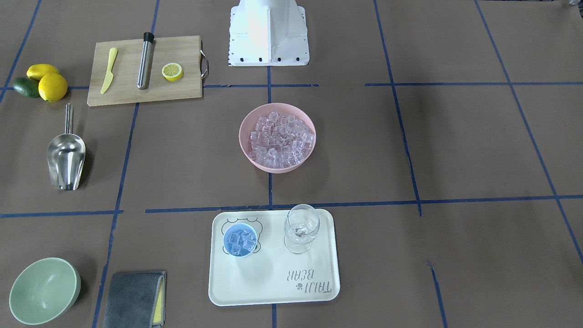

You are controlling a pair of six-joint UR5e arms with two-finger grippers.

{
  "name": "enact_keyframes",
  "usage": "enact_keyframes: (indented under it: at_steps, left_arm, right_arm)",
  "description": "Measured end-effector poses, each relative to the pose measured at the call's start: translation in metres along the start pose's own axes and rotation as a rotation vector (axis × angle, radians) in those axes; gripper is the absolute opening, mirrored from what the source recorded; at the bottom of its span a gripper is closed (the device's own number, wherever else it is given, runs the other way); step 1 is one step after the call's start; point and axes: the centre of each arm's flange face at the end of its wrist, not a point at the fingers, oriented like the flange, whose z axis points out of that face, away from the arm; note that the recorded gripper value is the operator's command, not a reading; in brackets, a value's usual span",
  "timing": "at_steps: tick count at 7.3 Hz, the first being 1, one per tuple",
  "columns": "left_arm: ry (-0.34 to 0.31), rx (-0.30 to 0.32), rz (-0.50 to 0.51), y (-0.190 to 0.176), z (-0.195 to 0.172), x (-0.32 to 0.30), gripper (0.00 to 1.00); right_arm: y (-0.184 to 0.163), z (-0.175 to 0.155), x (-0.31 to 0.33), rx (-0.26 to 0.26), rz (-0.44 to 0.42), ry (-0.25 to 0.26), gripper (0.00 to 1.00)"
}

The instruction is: Put ice in cup with scoop

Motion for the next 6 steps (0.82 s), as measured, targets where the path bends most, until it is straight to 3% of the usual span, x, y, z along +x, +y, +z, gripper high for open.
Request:
enact_keyframes:
  at_steps: [6]
  left_arm:
    - [0.005, 0.0, -0.006, -0.0003, 0.0001, 0.0003, 1.0]
  right_arm:
    - [-0.003, -0.0034, -0.0002, 0.01, -0.006, 0.038, 1.0]
